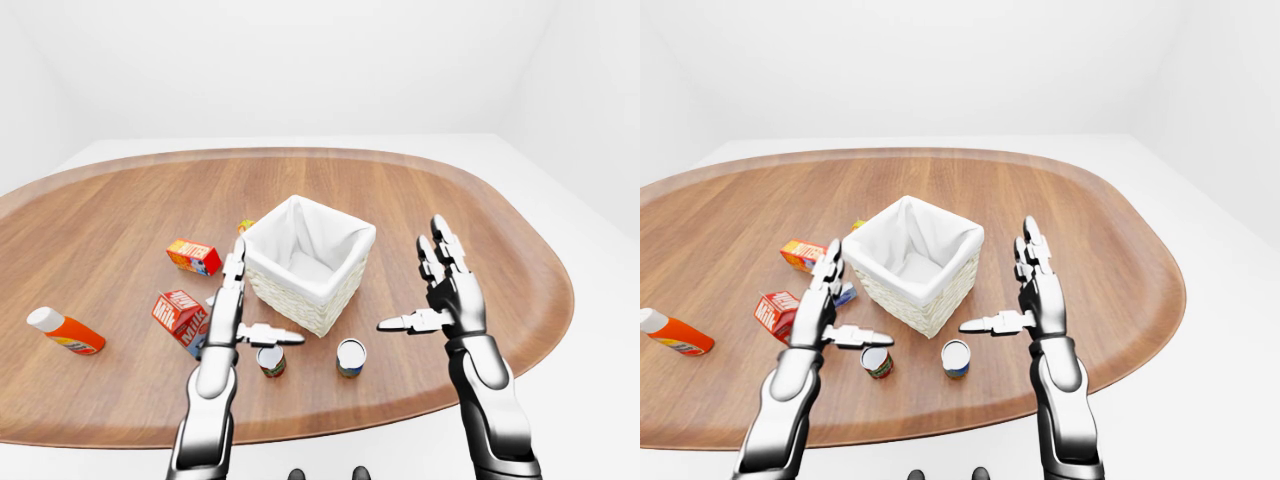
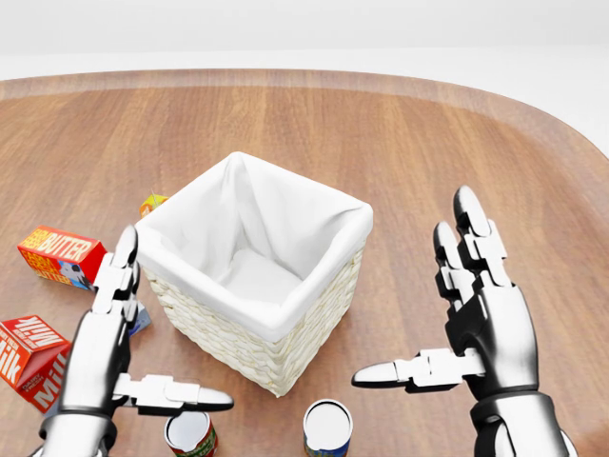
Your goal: Pick up the tomato sauce, and put it in the basket.
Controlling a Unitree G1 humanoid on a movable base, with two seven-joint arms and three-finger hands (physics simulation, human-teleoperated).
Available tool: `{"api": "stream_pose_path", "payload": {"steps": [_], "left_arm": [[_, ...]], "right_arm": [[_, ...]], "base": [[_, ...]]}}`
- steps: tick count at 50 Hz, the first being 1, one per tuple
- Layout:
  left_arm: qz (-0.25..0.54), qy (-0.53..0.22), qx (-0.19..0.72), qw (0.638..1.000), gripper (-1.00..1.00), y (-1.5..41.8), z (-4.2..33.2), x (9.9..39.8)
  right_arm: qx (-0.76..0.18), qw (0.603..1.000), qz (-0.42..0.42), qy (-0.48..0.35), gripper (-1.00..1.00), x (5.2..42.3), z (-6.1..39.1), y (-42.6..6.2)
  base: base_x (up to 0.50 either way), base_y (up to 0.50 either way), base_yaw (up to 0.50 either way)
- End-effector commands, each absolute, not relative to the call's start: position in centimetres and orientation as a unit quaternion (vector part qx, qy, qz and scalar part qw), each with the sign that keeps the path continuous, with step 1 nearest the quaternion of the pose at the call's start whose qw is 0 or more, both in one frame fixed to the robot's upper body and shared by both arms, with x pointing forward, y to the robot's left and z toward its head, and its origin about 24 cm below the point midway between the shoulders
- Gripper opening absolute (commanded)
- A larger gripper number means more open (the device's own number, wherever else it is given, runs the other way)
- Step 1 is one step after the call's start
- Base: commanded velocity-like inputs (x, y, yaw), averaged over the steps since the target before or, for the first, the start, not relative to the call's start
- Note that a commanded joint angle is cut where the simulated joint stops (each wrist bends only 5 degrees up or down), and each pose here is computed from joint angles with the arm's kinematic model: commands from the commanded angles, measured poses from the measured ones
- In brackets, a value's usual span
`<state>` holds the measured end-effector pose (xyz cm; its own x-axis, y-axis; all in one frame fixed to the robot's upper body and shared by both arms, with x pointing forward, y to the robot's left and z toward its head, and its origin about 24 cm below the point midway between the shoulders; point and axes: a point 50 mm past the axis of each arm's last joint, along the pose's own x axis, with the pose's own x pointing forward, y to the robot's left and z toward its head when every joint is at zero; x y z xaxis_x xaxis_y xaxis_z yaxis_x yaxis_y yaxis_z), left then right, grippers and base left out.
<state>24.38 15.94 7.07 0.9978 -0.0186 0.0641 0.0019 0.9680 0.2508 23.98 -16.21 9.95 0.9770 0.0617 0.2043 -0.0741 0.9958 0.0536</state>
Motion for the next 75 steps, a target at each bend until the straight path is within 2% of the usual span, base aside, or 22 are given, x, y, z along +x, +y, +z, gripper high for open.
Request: {"api": "stream_pose_path", "payload": {"steps": [1,75], "left_arm": [[-0.008,-0.022,0.148,0.989,1.0,15.9,6.6,24.4],[-0.017,0.005,0.221,0.975,1.0,15.7,5.4,23.9]], "right_arm": [[0.03,0.994,0.034,-0.1,1.0,24.0,9.9,-16.2],[0.032,0.994,0.03,-0.1,1.0,24.3,9.9,-16.5]], "base": [[0.0,0.0,0.0],[0.0,0.0,0.0]]}}
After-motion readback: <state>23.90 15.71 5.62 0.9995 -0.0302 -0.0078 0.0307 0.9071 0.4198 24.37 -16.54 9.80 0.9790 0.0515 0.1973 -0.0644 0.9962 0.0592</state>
